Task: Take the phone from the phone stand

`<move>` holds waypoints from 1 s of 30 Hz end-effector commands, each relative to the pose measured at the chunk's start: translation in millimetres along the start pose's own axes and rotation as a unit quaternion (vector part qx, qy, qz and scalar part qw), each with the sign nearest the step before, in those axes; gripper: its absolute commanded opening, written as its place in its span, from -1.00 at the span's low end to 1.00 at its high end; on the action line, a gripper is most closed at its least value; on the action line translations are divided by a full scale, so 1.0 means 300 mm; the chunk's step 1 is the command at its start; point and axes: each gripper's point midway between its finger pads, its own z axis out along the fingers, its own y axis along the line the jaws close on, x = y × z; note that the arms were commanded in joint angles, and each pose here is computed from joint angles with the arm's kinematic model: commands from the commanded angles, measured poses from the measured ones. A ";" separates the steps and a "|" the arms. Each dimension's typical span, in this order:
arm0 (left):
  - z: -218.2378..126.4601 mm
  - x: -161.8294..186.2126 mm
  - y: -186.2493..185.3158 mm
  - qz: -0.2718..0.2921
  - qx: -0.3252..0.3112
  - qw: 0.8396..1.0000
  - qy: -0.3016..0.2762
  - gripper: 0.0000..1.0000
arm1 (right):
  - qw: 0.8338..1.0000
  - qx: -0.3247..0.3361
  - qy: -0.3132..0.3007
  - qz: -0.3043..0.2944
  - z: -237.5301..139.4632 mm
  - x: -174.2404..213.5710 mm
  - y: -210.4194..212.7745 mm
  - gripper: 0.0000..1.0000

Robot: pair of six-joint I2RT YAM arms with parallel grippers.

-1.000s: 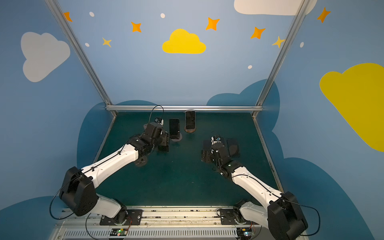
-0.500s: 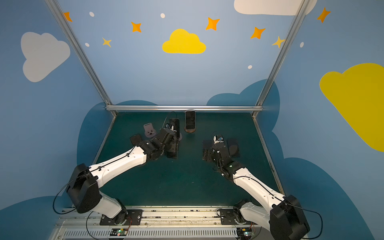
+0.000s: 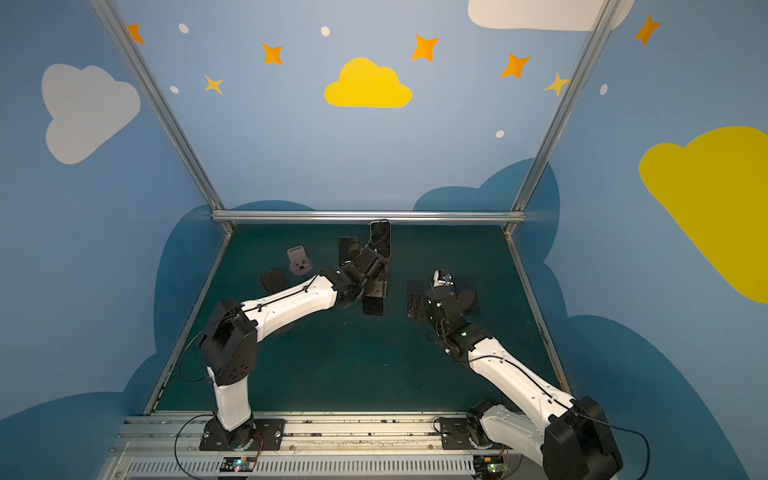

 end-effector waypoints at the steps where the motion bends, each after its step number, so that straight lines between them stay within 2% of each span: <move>1: 0.010 -0.013 -0.023 -0.009 -0.005 1.000 0.014 0.27 | 1.000 0.009 -0.006 0.005 -0.010 0.000 -0.014 0.78; 13: 0.139 0.047 -0.075 -0.010 -0.026 0.996 0.090 0.27 | 1.000 0.020 -0.009 0.011 -0.006 0.000 -0.029 0.78; 20: 0.190 0.081 -0.060 -0.015 -0.037 0.994 0.100 0.27 | 1.000 0.018 -0.011 0.011 -0.016 -0.005 -0.028 0.77; 30: 0.256 0.060 -0.085 -0.026 -0.034 0.994 0.105 0.27 | 1.000 0.019 -0.016 0.014 -0.009 -0.003 -0.032 0.77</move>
